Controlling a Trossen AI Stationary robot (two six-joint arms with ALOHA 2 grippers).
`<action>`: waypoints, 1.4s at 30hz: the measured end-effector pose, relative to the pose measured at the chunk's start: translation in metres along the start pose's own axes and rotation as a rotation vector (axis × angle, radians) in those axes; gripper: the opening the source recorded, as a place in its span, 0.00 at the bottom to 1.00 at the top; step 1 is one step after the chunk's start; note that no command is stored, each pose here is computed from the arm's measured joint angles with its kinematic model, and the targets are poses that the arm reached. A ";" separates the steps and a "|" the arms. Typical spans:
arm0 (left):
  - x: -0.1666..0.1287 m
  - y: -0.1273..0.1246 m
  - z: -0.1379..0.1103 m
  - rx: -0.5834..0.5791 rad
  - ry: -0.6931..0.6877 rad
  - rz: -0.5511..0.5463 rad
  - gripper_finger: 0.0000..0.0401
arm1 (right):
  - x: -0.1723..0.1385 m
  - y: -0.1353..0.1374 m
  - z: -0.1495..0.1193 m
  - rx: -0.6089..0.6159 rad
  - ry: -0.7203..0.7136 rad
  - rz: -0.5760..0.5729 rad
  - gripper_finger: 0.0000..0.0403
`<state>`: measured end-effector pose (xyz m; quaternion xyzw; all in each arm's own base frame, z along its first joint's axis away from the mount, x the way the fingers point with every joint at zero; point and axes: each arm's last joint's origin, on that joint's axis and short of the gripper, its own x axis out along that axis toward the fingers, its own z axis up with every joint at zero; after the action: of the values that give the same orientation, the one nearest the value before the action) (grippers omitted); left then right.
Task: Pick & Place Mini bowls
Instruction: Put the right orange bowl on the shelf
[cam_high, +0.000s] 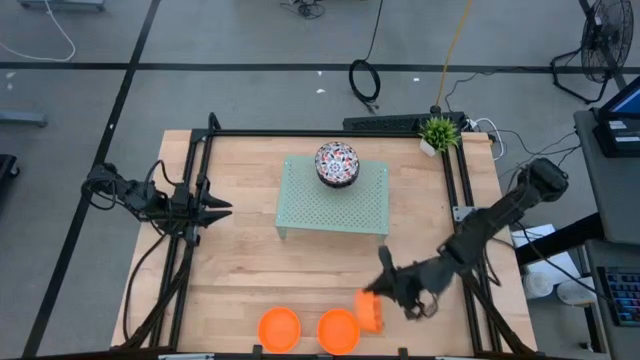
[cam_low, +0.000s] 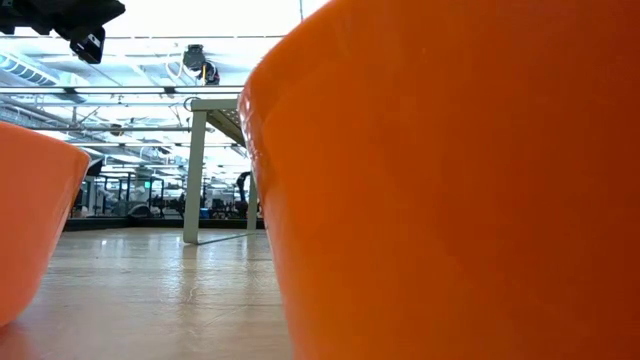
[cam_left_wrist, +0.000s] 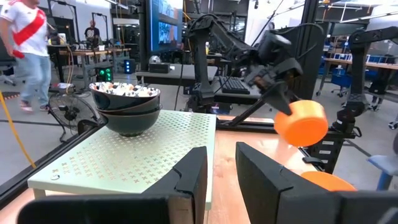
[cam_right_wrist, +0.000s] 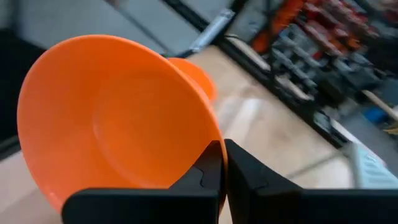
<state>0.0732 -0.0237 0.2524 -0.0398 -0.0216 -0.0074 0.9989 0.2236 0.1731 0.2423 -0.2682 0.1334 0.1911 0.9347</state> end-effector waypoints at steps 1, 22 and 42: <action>0.000 0.000 0.000 0.000 0.000 0.000 0.22 | 0.002 -0.005 -0.004 0.014 -0.010 -0.007 0.00; 0.002 -0.002 0.009 0.089 -0.098 -0.014 0.22 | 0.065 -0.049 -0.022 -0.224 -0.139 -0.522 0.00; 0.065 -0.041 -0.057 0.181 -0.160 -0.345 0.22 | 0.053 -0.105 -0.023 -0.269 -0.083 -1.117 0.00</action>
<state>0.1402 -0.0698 0.2013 0.0539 -0.1080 -0.1729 0.9775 0.3128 0.0928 0.2520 -0.4069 -0.0908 -0.3059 0.8559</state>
